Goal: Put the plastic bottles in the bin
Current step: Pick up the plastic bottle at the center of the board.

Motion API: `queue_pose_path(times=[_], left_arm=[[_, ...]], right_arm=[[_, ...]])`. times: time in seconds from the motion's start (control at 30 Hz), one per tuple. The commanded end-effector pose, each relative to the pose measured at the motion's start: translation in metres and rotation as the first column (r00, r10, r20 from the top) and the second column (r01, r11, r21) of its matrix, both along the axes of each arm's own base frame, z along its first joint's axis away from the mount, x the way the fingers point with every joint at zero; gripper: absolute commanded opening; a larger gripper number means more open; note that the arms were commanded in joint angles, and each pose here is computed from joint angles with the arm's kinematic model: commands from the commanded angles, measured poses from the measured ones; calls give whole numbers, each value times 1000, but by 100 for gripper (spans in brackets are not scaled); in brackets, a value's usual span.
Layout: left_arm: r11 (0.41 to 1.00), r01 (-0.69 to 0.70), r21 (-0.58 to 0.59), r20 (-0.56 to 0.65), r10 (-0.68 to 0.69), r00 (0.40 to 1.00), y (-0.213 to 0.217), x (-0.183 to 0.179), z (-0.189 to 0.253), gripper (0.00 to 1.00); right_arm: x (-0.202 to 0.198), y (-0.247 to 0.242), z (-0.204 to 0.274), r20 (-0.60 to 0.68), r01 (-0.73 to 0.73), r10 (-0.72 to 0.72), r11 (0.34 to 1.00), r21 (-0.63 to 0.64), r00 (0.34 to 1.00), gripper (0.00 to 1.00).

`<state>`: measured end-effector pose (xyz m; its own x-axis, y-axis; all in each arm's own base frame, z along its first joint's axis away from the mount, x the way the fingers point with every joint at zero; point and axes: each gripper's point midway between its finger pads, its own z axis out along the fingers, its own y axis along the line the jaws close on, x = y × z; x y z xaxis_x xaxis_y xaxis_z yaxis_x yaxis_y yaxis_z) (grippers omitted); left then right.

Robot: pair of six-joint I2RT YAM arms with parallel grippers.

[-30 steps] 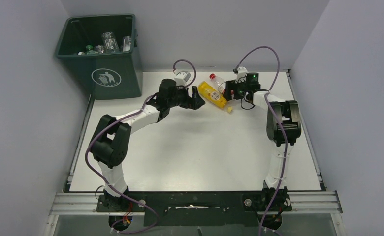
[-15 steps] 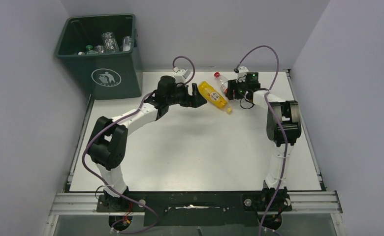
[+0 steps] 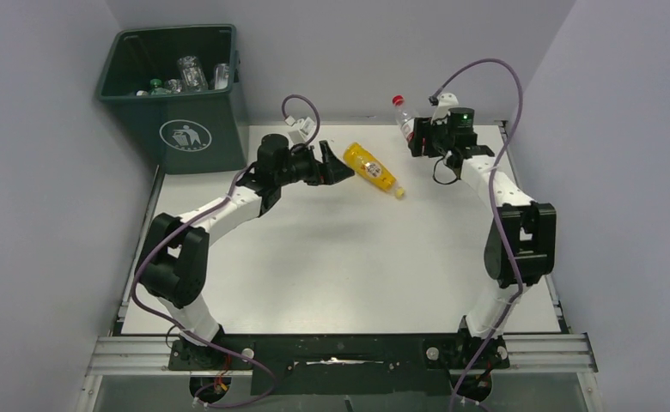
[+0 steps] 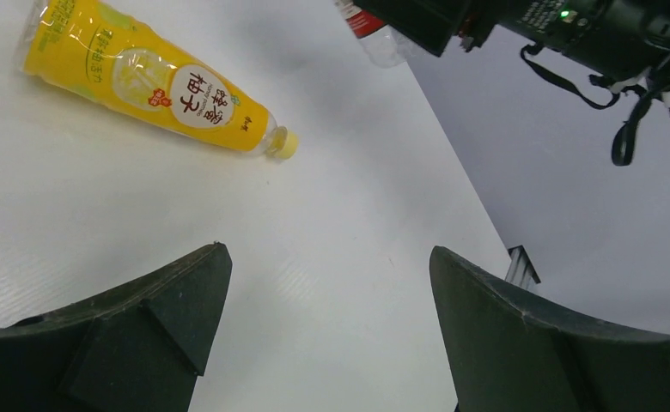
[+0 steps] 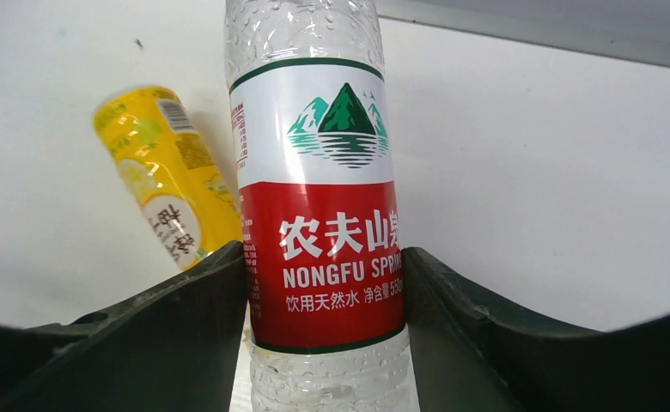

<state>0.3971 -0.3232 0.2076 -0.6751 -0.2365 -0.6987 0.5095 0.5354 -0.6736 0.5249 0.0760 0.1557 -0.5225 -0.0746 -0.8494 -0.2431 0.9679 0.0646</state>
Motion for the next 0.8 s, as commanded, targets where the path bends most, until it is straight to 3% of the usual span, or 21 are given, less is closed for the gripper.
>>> queue_pose_path(times=[0.0, 0.23, 0.5, 0.77], left_arm=[[984, 19, -176, 89, -3, 996, 13, -4, 56, 87], [923, 70, -379, 102, -34, 994, 29, -18, 82, 87], [878, 35, -477, 90, 9, 996, 45, -22, 87, 87], [843, -4, -537, 53, 38, 998, 51, -16, 81, 87]], right_arm=[[-21, 15, 63, 121, -34, 25, 997, 76, 992, 42], [-71, 76, 88, 158, -208, 176, 954, 217, 972, 42], [-134, 146, 117, 257, -453, 375, 788, 417, 890, 44], [-162, 179, 126, 289, -524, 437, 717, 459, 852, 44]])
